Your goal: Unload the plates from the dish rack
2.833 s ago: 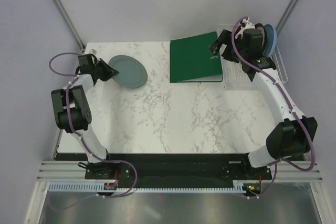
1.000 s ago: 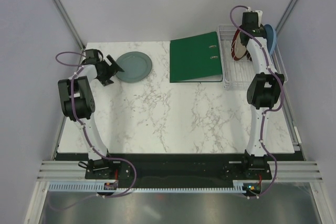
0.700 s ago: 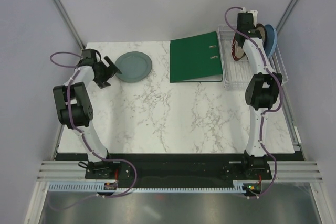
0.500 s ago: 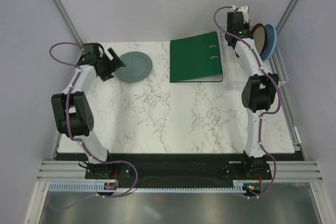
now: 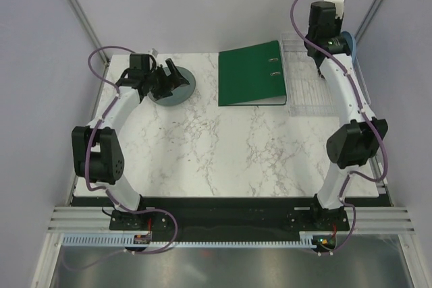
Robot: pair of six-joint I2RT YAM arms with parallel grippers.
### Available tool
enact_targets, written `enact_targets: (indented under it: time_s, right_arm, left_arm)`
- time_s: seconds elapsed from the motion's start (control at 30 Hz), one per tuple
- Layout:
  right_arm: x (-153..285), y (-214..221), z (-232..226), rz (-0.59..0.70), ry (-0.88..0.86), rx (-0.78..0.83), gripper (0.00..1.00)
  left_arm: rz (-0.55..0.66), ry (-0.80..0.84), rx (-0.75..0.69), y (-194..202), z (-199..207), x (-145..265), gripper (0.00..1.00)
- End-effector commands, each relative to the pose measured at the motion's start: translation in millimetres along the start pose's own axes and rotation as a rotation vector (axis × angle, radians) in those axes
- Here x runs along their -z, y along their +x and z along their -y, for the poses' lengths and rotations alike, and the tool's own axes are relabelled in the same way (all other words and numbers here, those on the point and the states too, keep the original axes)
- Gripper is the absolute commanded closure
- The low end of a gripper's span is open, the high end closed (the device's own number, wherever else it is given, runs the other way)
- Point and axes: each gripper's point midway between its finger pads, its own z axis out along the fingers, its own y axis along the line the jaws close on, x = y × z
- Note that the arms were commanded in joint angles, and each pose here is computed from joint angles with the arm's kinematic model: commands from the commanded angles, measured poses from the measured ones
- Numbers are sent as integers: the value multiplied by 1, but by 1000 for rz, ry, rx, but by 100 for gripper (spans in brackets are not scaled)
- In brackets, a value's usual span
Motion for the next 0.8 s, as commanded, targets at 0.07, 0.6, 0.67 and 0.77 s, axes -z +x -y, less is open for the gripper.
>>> enact_targets:
  time_s: [0.07,0.6,0.67,0.77]
  right_arm:
    - [109,-55,-37,52,-549,-348,100]
    - [252,-18,-120,-211,-1295,-615,100]
    - [261,-15,-127,-224,-1342,-632,100]
    - [274,-11,-137,-249,-1392,-667,100]
  left_arm:
    - [28,327,-41,1,61,20,0]
    - [171,596,-25,1,108,47,0]
    - [151,601,-21,6,112,39,1]
    - [129,612,-17,15,118,28,3]
